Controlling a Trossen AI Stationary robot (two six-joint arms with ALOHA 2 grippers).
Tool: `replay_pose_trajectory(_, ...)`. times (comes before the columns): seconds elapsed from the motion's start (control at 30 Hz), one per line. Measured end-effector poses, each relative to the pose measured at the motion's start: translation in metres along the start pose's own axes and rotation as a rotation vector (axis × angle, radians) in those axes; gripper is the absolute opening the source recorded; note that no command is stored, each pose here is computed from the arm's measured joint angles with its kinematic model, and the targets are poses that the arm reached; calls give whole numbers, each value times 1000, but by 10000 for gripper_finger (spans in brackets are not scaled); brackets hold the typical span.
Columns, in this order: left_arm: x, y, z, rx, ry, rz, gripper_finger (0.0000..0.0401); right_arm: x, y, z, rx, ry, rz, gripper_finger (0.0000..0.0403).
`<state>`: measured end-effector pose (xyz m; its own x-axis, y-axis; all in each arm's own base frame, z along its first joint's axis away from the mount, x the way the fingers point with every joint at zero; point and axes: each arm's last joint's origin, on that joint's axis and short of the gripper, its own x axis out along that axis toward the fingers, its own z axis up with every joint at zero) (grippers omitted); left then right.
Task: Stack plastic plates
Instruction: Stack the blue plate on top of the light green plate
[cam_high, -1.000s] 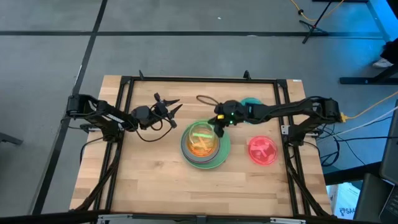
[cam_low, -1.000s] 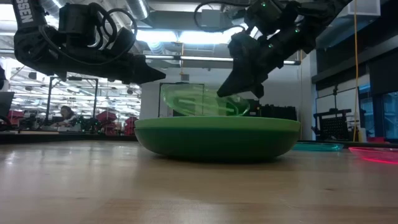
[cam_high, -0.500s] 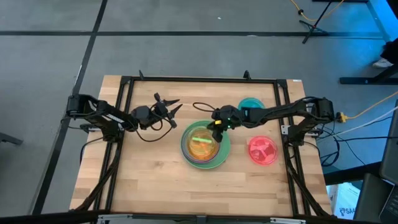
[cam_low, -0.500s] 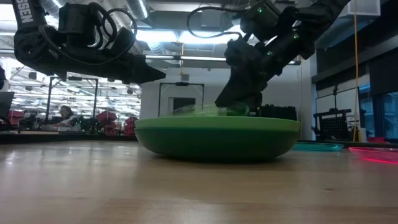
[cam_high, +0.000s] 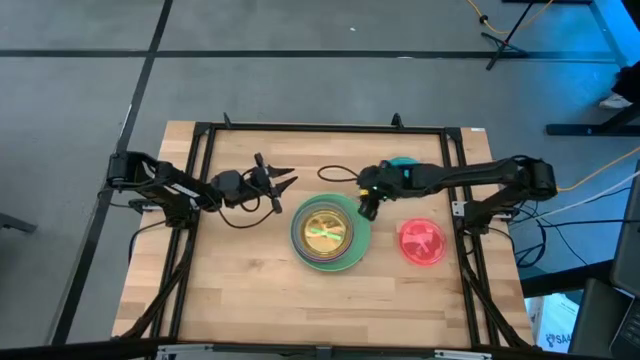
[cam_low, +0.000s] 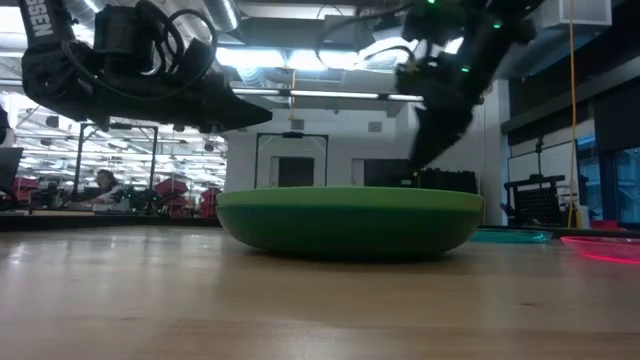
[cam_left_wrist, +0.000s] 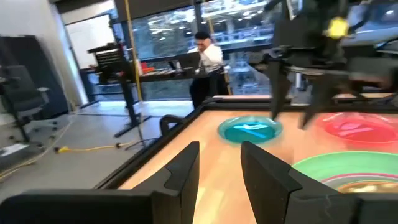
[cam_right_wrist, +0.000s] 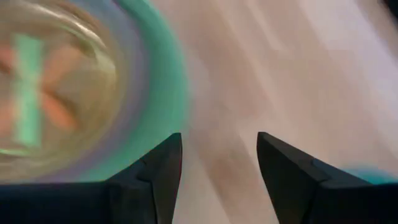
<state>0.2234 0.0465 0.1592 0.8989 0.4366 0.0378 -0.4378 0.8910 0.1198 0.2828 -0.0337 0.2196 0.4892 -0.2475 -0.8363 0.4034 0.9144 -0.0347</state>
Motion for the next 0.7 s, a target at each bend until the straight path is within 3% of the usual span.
replay_pose_trajectory(0.13,0,-1,1,5,-8,-13,112,2,-11,-28,64,128,-199,192)
replay_pose_trajectory(0.2,0,0,1,7,-7,0,111,9,-14,-42,85,168,-246,188)
replay_pose_trajectory(0.37,1,5,0,9,-4,36,111,31,-28,-69,108,232,-303,173)
replay_pose_trajectory(0.7,2,8,2,5,-20,51,111,61,-47,-84,135,240,-319,130)
